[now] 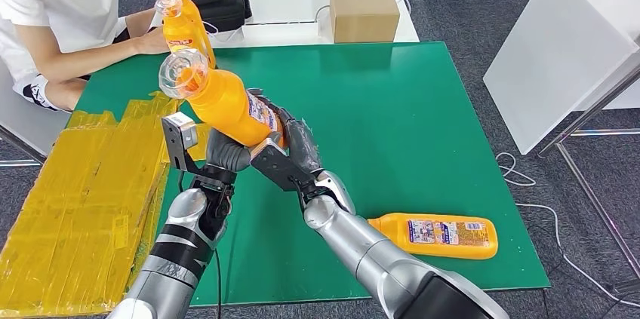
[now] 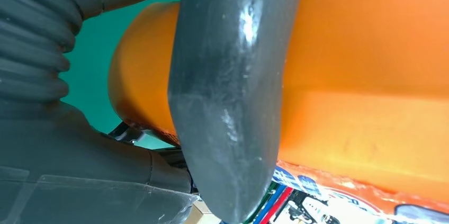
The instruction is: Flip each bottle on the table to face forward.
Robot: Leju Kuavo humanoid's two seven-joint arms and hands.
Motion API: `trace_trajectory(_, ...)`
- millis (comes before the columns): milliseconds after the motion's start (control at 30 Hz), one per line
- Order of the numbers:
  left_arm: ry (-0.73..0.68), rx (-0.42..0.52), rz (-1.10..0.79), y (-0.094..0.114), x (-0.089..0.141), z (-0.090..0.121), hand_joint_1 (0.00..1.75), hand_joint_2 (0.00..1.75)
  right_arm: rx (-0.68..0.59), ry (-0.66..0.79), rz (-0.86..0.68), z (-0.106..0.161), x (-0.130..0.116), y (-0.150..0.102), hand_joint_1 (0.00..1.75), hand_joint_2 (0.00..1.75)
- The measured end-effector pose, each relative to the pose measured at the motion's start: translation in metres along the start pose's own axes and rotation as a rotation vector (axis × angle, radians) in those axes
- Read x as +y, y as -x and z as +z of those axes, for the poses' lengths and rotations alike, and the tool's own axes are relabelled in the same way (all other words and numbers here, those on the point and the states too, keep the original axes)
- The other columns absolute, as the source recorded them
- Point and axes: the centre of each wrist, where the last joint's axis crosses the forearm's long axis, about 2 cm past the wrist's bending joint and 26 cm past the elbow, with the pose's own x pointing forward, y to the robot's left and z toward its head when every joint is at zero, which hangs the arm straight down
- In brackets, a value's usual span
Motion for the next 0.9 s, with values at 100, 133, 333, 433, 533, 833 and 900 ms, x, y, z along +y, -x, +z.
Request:
trace_trajectory(100, 0.0, 0.0, 0.0, 0.0, 0.0, 0.0, 1.75, 1.75, 0.0, 0.0, 0.0, 0.0, 0.0001, 0.0, 1.75, 1.75)
trace_trajectory(133, 0.0, 0.0, 0.0, 0.0, 0.0, 0.0, 1.75, 1.75, 0.0, 0.0, 0.0, 0.0001, 0.0001, 0.0001, 1.75, 1.75)
trace_trajectory(333, 0.0, 0.0, 0.0, 0.0001, 0.0, 0.0001, 1.75, 1.75, 0.0, -0.001, 0.001, 0.0001, 0.0001, 0.0002, 1.75, 1.75)
trace_trajectory(433, 0.0, 0.0, 0.0, 0.0001, 0.0, 0.0001, 1.75, 1.75, 0.001, -0.001, 0.001, 0.0001, 0.0001, 0.0002, 1.75, 1.75)
trace_trajectory(533, 0.0, 0.0, 0.0, 0.0001, 0.0, 0.0001, 1.75, 1.75, 0.001, -0.001, 0.001, 0.0002, 0.0001, 0.0003, 1.75, 1.75)
trace_trajectory(833, 0.0, 0.0, 0.0, 0.0001, 0.0, 0.0002, 1.75, 1.75, 0.001, -0.003, 0.004, 0.0003, 0.0002, 0.0005, 1.75, 1.75)
trace_trajectory(900, -0.001, 0.001, 0.0, 0.0002, 0.0, 0.0003, 1.75, 1.75, 0.001, -0.003, 0.004, 0.0003, 0.0002, 0.0005, 1.75, 1.75)
